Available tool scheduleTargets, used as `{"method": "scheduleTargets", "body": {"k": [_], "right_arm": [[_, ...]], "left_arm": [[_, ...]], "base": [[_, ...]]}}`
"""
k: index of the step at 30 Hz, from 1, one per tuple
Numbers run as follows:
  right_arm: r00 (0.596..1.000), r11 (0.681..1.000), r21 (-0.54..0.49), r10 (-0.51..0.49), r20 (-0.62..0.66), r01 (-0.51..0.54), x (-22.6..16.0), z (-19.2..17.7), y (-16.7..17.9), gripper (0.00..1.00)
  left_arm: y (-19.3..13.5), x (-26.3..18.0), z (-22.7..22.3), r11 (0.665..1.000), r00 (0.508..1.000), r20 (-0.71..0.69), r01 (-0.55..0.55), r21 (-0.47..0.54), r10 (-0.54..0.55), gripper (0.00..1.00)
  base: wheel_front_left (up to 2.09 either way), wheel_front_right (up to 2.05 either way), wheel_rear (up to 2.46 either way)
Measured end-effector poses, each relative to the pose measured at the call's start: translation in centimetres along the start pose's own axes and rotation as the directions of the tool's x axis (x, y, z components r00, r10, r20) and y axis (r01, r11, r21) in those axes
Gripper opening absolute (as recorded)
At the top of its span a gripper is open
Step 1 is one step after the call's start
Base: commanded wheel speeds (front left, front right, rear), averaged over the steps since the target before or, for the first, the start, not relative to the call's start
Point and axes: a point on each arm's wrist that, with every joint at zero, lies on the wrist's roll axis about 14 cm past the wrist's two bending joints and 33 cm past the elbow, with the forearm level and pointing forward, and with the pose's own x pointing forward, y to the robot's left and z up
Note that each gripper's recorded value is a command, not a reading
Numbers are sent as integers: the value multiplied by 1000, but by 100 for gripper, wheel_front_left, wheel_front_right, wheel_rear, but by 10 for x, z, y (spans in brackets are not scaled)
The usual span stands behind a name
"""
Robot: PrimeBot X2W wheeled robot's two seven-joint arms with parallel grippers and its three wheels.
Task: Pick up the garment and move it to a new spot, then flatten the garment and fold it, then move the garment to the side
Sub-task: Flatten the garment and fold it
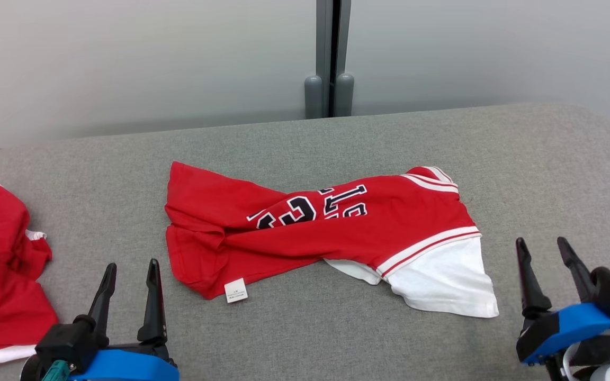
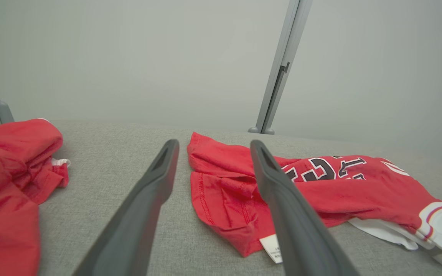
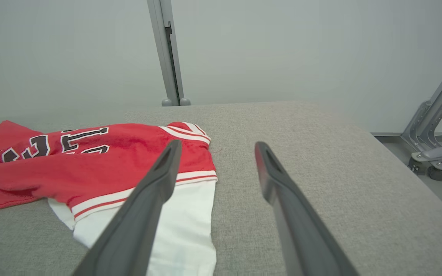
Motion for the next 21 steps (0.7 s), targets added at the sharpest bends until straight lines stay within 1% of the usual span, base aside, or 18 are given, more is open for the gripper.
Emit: {"method": "scheduleTargets", "body": {"k": [4, 9, 16, 21], "right_arm": [[999, 1000, -10, 17, 34, -17, -15, -2, 5, 100], [999, 999, 1, 38, 16, -38, -27, -12, 12, 100], [998, 998, 33, 51, 26, -52, -33, -10, 16, 100], [995, 995, 39, 96, 29, -97, -33, -9, 31, 100]], "left_arm": [[2, -5, 0, 1000, 1000, -1, -9, 6, 9, 100], [4, -10, 1, 1000, 1000, 5, -14, 13, 14, 100], [6, -18, 0, 999, 1000, 3, -18, 30, 18, 100], [6, -20, -2, 999, 1000, -11, -20, 35, 20, 100]], "base": [[0, 0, 0], [0, 0, 0], [0, 0, 0], [0, 0, 0]]}}
